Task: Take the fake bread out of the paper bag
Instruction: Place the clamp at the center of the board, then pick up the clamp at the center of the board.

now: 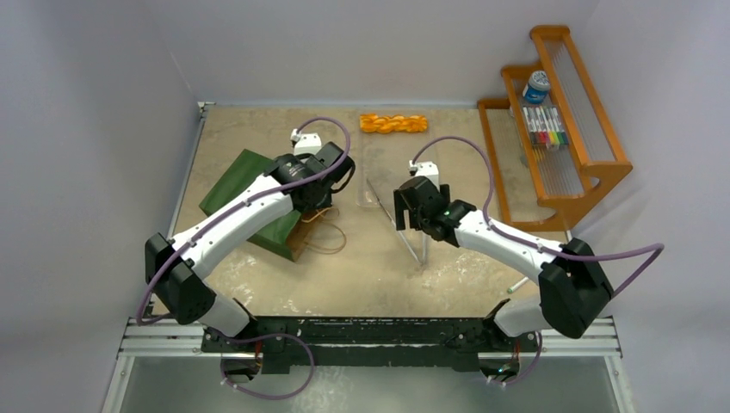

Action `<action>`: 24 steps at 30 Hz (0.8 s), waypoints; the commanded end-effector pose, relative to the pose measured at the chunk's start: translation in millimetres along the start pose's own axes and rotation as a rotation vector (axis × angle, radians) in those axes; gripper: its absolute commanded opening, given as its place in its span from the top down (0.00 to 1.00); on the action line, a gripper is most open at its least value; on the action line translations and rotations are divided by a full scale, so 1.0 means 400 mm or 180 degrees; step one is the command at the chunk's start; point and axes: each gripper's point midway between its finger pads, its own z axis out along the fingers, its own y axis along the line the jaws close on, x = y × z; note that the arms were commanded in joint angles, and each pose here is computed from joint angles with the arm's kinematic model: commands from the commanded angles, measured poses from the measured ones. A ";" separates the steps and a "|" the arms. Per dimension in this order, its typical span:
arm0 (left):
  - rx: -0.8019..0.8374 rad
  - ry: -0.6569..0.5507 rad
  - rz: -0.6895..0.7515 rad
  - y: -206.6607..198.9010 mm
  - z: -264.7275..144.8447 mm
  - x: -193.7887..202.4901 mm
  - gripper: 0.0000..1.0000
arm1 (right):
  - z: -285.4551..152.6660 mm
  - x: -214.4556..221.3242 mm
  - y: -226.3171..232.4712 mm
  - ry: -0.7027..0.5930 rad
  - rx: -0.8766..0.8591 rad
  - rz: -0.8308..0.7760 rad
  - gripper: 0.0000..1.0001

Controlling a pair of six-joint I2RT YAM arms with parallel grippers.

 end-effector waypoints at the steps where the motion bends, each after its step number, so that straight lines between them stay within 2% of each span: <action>1: -0.0169 -0.0237 0.0141 0.011 -0.022 -0.050 0.45 | -0.012 0.027 -0.011 0.0030 -0.0009 0.0117 0.10; 6: -0.0246 -0.0208 0.0294 -0.007 -0.007 -0.038 0.44 | -0.012 0.067 -0.004 0.0110 -0.0064 0.0112 0.08; 8: -0.0269 -0.0206 0.0322 -0.009 -0.003 -0.035 0.44 | -0.015 0.074 0.008 0.0126 -0.0123 0.0080 0.01; 9: -0.0274 -0.0203 0.0329 -0.010 -0.001 -0.033 0.44 | -0.017 0.073 0.012 0.0125 -0.0143 0.0077 0.00; 24: -0.0427 -0.0230 0.0424 -0.005 0.021 -0.030 0.43 | 0.019 0.134 0.034 0.0359 -0.0125 0.0075 0.00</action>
